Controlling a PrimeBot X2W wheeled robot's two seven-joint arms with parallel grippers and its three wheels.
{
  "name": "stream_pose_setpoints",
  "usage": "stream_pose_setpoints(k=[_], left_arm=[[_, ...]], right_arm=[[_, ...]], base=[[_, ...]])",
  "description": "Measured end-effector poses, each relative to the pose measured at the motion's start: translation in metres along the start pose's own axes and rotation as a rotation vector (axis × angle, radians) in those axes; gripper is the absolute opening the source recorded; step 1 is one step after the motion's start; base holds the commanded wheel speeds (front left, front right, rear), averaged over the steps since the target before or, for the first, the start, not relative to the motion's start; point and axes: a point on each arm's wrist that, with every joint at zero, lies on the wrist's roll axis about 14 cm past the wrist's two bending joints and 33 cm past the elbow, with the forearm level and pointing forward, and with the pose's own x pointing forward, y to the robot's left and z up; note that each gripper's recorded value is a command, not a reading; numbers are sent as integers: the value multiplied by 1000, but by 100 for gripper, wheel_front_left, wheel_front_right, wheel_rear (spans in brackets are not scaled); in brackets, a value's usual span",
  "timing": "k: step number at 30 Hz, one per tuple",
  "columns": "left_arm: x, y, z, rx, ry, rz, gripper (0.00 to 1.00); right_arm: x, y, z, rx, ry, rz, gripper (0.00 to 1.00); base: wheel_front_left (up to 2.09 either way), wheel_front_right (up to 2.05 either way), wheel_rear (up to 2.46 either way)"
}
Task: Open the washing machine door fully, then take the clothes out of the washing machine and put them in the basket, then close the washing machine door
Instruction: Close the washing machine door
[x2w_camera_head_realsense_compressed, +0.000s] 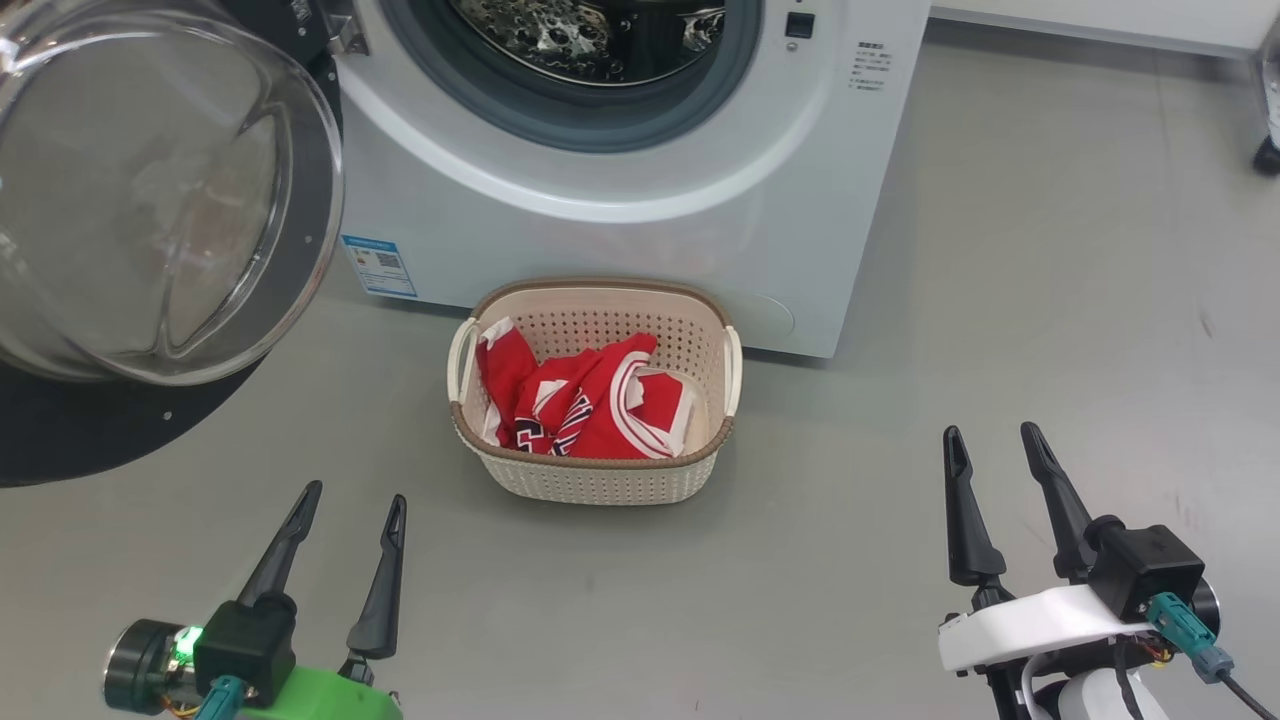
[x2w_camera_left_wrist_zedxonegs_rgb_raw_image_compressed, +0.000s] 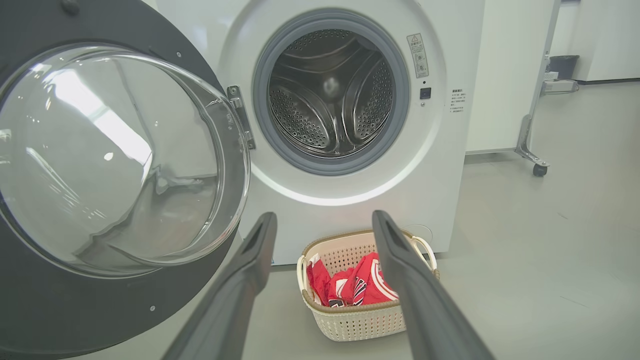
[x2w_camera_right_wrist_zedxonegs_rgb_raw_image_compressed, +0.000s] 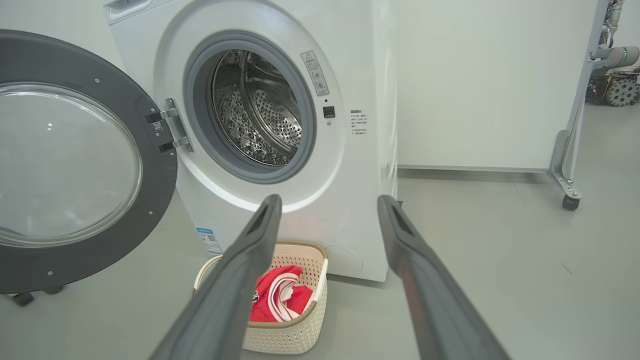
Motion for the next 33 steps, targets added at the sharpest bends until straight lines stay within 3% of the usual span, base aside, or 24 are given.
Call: stream_pose_setpoints(k=[21,26,33], left_arm=[[-58,68,12,34,-22,256,100],[-79,94,25,49,-61,354,100],[-88,104,30,57,-75,398,100]], right_arm=[[26,85,-29,44,82,271,100],[21,120,-40,56,120,383,100],[18,135,-45,58,138,431,100]], base=[[0,0,0],[0,0,0],[0,0,0]])
